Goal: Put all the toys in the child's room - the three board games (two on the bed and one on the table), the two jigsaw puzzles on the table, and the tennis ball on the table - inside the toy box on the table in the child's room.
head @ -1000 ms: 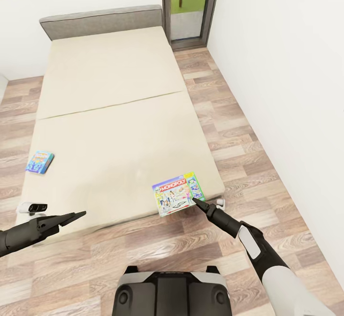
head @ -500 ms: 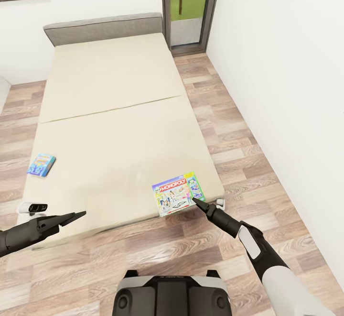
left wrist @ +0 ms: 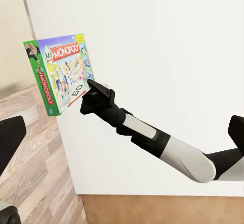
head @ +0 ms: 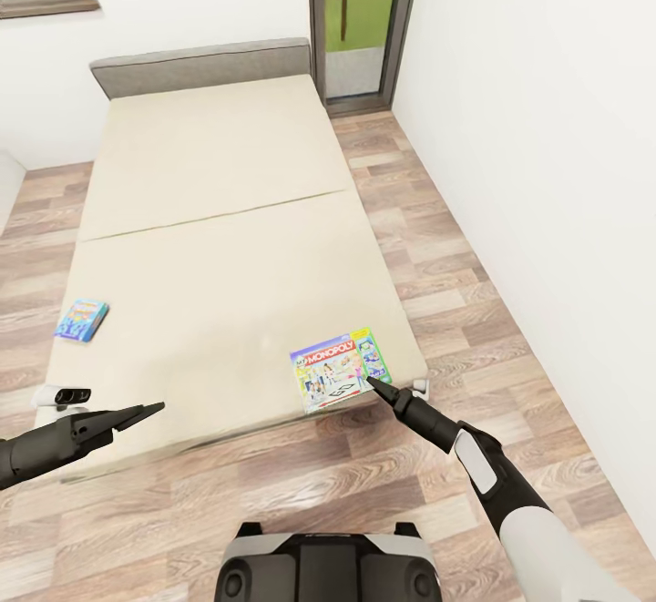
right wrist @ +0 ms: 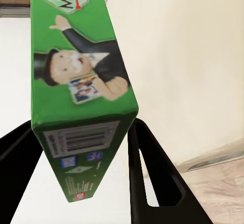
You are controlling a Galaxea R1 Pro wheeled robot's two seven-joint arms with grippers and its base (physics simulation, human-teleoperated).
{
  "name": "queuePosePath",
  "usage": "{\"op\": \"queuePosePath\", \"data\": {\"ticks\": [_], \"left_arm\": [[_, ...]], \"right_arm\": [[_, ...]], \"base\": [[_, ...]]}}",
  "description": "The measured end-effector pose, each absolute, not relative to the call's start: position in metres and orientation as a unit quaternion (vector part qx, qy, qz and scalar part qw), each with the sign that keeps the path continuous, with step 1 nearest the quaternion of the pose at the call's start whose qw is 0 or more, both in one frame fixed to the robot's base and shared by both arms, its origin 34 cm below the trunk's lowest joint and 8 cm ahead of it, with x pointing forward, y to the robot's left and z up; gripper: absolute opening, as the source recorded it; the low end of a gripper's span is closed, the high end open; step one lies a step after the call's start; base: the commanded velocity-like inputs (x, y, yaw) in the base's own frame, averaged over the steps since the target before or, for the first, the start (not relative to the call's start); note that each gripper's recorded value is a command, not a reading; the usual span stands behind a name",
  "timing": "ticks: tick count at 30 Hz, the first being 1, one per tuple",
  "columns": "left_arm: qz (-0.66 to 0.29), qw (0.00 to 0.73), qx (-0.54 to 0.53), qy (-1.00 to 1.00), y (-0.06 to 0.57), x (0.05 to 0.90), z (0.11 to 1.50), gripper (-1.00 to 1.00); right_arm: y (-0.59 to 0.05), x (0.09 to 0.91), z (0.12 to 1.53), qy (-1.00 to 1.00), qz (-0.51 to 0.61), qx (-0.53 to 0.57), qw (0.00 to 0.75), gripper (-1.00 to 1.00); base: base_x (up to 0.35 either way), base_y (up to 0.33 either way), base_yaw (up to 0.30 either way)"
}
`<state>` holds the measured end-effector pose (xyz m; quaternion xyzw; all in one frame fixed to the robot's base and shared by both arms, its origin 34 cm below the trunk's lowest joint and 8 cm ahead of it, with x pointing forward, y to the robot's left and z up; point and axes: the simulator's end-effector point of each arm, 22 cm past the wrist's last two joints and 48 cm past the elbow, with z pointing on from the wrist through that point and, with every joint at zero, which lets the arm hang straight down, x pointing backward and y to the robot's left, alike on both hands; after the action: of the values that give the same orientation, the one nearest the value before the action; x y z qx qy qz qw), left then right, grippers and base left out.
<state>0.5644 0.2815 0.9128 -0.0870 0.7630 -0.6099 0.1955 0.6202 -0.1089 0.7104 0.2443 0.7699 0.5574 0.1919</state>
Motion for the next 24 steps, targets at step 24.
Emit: {"op": "queuePosePath", "data": {"ticks": [24], "left_arm": [[-0.611,0.211,-0.075,0.759,0.282,0.568,0.931,1.0]], "right_arm": [[-0.107,0.631,0.731,0.766,0.563,0.233,0.206,-1.0]], "base": [[0.0,0.0,0.0]]}}
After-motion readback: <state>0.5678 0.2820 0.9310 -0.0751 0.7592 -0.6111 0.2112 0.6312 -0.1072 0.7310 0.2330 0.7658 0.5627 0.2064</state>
